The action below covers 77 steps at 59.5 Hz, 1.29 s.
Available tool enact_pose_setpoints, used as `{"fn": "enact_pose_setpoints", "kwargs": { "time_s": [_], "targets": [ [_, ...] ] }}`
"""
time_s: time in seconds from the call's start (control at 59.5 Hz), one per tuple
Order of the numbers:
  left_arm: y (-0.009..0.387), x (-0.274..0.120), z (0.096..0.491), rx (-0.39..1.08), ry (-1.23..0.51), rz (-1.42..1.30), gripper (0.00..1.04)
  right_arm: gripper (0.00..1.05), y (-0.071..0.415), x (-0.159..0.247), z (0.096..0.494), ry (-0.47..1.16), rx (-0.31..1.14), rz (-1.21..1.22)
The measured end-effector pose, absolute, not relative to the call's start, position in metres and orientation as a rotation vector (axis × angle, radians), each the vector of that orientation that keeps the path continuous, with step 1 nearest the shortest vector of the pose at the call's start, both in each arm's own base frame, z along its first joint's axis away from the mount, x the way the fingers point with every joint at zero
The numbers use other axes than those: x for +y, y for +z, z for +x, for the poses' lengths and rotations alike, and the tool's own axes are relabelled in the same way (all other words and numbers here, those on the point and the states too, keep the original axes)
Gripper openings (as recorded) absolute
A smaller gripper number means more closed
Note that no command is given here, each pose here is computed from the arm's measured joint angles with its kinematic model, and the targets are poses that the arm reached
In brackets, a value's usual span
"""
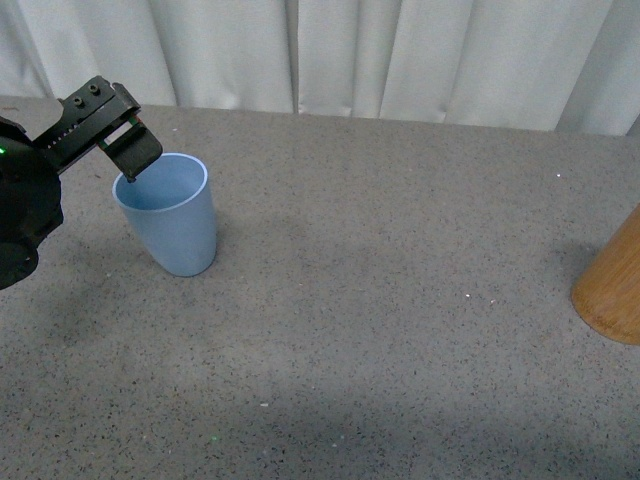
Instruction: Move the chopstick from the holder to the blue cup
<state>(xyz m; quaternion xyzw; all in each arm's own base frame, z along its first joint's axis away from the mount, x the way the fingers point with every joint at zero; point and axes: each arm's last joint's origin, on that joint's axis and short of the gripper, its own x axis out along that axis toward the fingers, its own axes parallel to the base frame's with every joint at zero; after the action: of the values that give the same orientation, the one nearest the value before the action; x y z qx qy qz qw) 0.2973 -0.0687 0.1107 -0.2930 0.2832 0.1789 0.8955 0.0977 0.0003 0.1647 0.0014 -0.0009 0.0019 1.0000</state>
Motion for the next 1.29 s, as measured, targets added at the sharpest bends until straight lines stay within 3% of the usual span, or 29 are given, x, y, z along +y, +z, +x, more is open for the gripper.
{"fn": "enact_pose_setpoints", "kwargs": {
  "time_s": [1.293],
  "targets": [
    [0.095, -0.074, 0.302, 0.647, 0.399, -0.589, 0.98, 0.95, 0.165, 0.000, 0.098, 0.004, -0.002, 0.003]
  ]
}}
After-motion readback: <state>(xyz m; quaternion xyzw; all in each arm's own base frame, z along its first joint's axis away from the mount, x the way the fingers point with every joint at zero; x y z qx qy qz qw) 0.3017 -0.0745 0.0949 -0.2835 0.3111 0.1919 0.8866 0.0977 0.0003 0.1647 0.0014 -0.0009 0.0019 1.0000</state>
